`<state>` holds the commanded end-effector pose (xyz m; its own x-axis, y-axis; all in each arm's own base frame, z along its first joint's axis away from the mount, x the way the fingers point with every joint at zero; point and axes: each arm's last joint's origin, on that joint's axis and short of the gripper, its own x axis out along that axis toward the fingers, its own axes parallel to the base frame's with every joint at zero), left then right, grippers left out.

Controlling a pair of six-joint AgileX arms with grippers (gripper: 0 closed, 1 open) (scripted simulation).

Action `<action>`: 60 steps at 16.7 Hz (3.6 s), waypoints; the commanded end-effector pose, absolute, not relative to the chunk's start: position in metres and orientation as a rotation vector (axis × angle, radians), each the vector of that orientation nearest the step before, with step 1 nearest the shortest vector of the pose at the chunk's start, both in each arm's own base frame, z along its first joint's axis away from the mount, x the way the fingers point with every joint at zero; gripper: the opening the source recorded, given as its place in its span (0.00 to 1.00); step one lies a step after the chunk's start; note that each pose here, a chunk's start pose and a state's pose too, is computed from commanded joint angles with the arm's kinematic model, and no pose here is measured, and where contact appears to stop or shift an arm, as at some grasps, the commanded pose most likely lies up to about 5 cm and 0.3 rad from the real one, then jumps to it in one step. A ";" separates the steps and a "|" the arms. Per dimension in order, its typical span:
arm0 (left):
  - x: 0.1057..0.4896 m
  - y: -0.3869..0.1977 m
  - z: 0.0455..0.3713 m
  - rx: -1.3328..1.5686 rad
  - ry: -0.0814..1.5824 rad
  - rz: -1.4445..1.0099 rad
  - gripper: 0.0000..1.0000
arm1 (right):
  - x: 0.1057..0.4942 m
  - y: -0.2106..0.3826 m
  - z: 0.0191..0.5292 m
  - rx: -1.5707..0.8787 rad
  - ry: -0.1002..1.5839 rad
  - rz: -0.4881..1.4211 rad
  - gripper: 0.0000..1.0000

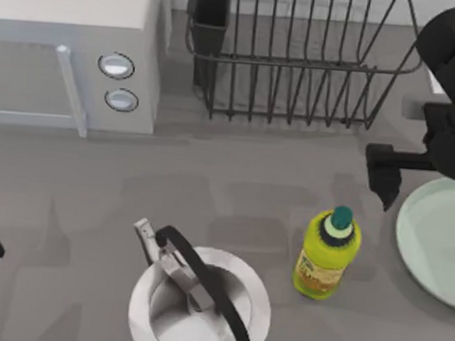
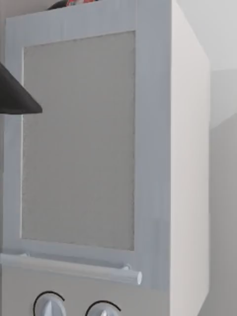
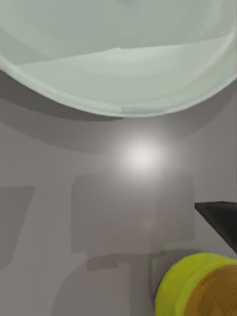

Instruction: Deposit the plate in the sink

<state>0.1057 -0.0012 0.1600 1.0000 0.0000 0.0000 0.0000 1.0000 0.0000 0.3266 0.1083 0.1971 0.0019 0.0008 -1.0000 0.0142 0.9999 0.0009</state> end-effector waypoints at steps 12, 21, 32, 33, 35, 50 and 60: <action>0.106 -0.001 0.160 0.000 0.000 0.000 1.00 | 0.344 0.101 0.123 0.066 1.507 0.019 1.00; 0.106 -0.001 0.160 0.000 0.000 0.000 1.00 | 0.327 0.110 0.095 0.008 1.571 -0.008 0.92; 0.106 -0.001 0.160 0.000 0.000 0.000 1.00 | 0.327 0.110 0.095 0.008 1.571 -0.008 0.10; 0.106 -0.001 0.160 0.000 0.000 0.000 1.00 | 0.327 0.110 0.095 0.008 1.571 -0.008 0.02; 0.106 -0.001 0.160 0.000 0.000 0.000 1.00 | 0.327 0.110 0.095 0.008 1.571 -0.008 0.00; 0.106 -0.001 0.160 0.000 0.000 0.000 1.00 | 0.362 0.120 0.183 0.033 1.507 -0.001 0.00; 0.106 -0.001 0.160 0.000 0.000 0.000 1.00 | 0.340 0.111 0.361 0.037 1.489 0.004 0.00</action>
<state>0.1057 -0.0012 0.1600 1.0000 0.0000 0.0000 0.0000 1.0000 0.0000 0.3396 0.1111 0.3607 0.0816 0.0254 -0.9963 0.0202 0.9994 0.0271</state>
